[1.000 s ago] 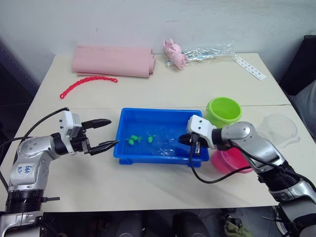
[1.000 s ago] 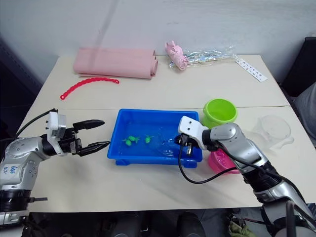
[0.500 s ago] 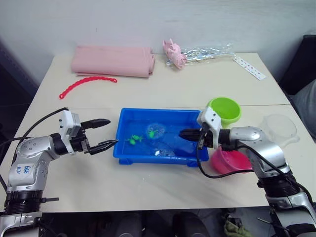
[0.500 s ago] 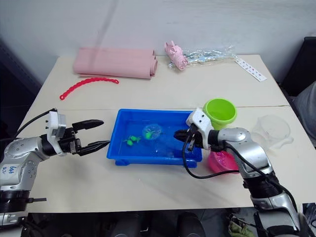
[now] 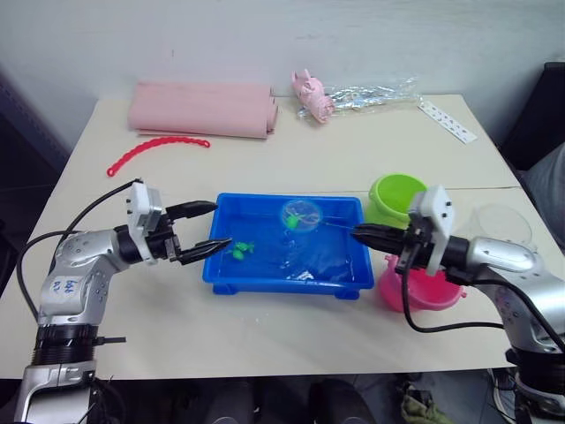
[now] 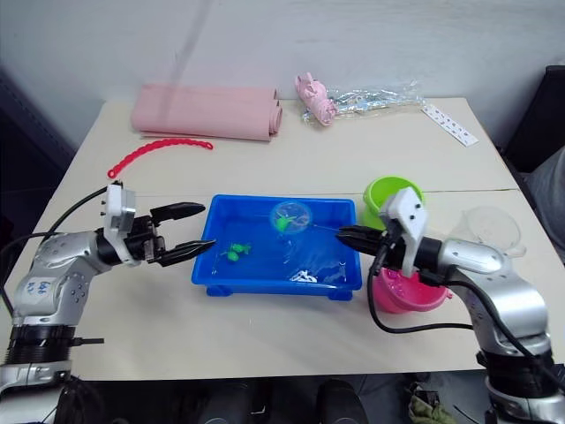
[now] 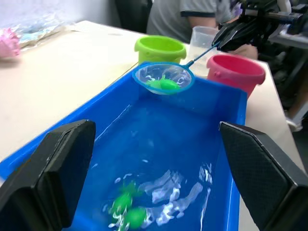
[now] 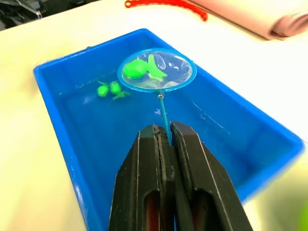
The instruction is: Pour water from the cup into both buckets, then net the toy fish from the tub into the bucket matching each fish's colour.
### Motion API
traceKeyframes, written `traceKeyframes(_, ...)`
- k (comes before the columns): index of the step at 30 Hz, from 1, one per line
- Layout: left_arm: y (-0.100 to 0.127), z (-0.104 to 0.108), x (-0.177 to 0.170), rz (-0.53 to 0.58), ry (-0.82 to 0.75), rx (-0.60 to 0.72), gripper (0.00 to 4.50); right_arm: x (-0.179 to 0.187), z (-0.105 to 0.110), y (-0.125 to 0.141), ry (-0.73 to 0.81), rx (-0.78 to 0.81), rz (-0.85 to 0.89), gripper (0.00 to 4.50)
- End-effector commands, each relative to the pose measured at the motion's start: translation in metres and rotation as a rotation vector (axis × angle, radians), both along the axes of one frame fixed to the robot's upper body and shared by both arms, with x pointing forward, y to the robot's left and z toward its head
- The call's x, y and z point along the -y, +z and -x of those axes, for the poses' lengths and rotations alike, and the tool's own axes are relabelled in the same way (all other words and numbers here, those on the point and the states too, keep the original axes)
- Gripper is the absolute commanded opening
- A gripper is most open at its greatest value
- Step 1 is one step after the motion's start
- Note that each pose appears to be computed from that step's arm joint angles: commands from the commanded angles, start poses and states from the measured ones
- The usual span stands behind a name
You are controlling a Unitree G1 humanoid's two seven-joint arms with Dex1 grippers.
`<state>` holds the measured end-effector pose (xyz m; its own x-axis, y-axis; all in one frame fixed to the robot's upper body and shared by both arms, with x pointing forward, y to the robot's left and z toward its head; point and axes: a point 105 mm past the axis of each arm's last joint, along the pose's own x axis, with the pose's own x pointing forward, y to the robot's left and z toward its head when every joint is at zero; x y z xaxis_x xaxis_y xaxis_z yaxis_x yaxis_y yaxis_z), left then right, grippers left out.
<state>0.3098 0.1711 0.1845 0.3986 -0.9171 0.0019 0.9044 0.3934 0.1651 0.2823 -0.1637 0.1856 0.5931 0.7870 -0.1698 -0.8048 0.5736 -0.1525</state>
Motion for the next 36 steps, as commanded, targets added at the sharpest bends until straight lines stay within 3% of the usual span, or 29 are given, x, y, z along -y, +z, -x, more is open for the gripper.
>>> traceKeyframes(1,0.01,0.0,0.011,0.013,-0.039,0.048,4.47,0.013,0.01,0.021,-0.023,0.093,0.0,0.0)
traceKeyframes(7,0.006,-0.007,0.022,0.015,-0.055,0.023,4.47,0.059,0.021,0.03,-0.152,0.124,0.045,0.0)
traceKeyframes(15,0.017,-0.014,0.036,0.061,-0.077,0.074,4.47,0.12,0.007,0.041,-0.352,0.204,0.163,0.0)
traceKeyframes(25,0.024,-0.012,0.05,0.098,-0.104,0.088,4.47,0.133,-0.021,0.042,-0.416,0.385,0.44,0.0)
traceKeyframes(32,0.017,-0.011,0.049,0.103,-0.101,0.074,4.47,0.125,-0.025,0.046,-0.346,0.593,0.747,0.0)
traceKeyframes(36,0.015,-0.012,0.052,0.109,-0.105,0.069,4.47,0.128,-0.028,0.049,-0.366,0.665,0.83,0.0)
